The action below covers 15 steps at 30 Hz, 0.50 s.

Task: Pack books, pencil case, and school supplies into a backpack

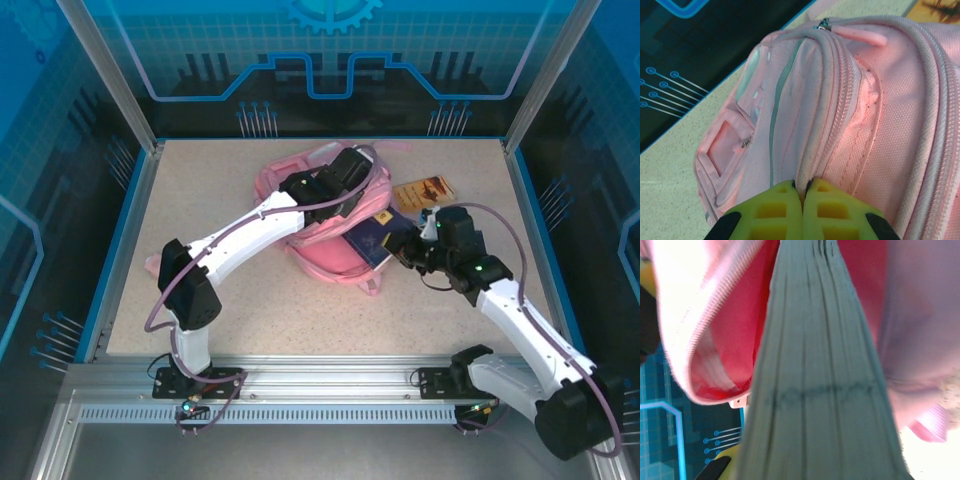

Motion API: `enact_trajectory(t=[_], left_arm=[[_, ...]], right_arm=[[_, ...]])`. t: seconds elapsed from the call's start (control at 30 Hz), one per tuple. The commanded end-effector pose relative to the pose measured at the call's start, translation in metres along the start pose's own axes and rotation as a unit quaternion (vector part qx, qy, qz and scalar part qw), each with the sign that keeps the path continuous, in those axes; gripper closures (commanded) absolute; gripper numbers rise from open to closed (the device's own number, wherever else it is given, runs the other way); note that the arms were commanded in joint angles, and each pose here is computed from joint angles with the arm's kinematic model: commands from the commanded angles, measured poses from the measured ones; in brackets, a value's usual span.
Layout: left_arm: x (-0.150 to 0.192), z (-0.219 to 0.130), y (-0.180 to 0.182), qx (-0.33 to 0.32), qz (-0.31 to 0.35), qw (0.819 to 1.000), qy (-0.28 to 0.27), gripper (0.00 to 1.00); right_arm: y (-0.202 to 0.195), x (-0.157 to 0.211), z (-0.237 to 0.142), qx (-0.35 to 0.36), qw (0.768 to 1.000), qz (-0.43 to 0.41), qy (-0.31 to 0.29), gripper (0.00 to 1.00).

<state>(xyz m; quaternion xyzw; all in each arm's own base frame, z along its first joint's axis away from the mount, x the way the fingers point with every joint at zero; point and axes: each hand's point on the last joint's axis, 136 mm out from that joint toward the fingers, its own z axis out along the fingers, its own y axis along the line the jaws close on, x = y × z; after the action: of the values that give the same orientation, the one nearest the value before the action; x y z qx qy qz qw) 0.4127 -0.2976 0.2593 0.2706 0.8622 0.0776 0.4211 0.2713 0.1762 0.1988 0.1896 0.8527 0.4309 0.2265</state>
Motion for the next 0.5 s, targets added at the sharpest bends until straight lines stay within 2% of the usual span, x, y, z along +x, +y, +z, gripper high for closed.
enact_trajectory(t=[0.0,0.17,0.47], left_arm=[[-0.059,-0.06,0.037,-0.018,-0.092,0.99,-0.108,1.0],[-0.062,-0.07,0.038,-0.01,-0.105,0.988,-0.114,1.0],[-0.062,-0.074,0.043,-0.015,-0.117,0.987,-0.111,1.0]], right_arm=[[0.033,-0.014,0.014,-0.066,0.997,-0.01,-0.028,0.92],[0.049,-0.027,0.042,-0.076,0.995,-0.009,-0.059,0.92],[0.043,-0.057,0.114,-0.065,0.989,0.058,-0.117,0.9]])
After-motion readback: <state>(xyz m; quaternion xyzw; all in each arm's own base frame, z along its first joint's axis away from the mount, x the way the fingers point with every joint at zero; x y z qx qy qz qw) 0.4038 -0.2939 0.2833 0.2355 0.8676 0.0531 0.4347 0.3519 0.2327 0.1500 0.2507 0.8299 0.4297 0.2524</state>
